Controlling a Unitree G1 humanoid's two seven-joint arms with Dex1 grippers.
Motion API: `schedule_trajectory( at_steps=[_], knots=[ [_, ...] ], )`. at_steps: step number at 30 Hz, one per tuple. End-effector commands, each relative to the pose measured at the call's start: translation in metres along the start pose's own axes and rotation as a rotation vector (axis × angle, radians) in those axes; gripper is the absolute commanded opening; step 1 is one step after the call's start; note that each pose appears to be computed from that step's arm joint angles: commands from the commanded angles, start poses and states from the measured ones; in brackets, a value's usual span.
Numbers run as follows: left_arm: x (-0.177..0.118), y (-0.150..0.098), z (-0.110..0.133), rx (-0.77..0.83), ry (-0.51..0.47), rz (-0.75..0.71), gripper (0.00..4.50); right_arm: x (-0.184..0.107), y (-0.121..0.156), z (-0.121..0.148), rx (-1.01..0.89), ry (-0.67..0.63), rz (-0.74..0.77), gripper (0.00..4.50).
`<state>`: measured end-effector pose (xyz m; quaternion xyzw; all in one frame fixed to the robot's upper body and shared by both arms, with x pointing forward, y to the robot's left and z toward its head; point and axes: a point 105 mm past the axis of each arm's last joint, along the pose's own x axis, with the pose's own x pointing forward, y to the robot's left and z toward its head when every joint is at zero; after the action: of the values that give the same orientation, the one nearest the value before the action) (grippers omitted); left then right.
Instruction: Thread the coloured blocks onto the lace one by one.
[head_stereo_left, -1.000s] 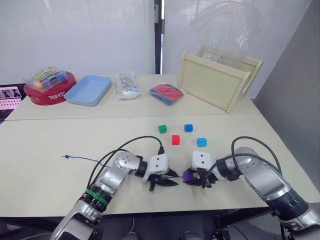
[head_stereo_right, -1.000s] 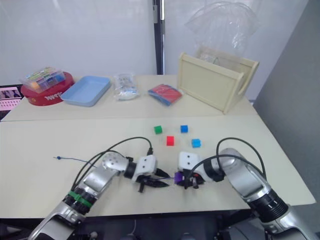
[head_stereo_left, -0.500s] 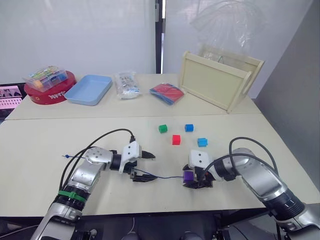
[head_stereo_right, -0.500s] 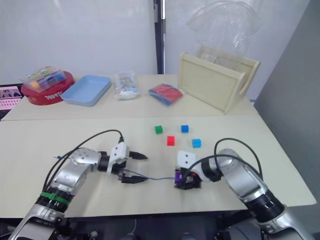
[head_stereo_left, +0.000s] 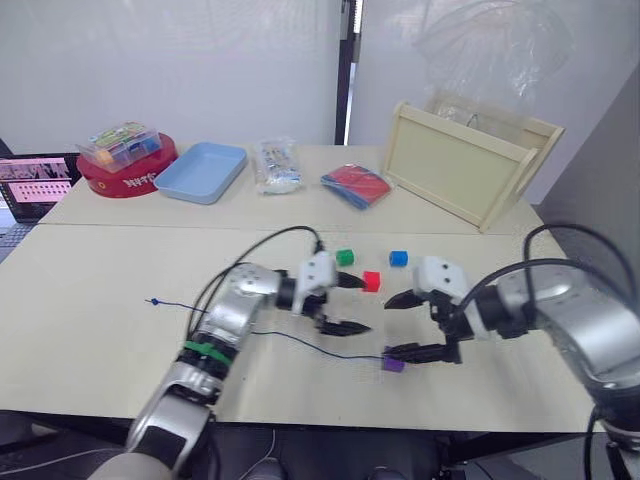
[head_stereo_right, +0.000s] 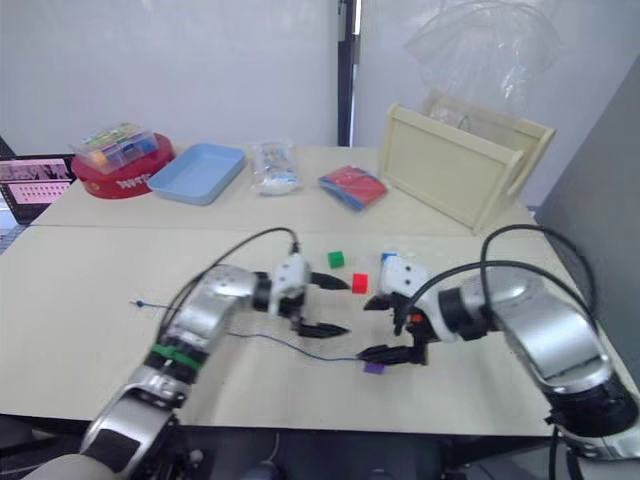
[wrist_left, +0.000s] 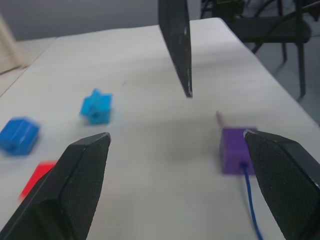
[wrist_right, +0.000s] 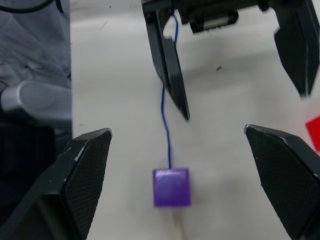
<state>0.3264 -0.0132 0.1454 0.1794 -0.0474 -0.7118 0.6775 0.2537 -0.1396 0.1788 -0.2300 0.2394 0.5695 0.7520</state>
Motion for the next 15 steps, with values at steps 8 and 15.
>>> schedule_trajectory(
  at_steps=[8,15],
  knots=[
    [0.020,-0.031,0.002,0.038,0.007,-0.129,4.50,-0.031,0.002,-0.020,0.108,0.016,-0.171,4.49],
    [0.008,-0.045,-0.009,0.008,0.062,-0.121,4.50,-0.049,0.001,-0.052,0.170,0.108,-0.259,4.49]
  ],
)
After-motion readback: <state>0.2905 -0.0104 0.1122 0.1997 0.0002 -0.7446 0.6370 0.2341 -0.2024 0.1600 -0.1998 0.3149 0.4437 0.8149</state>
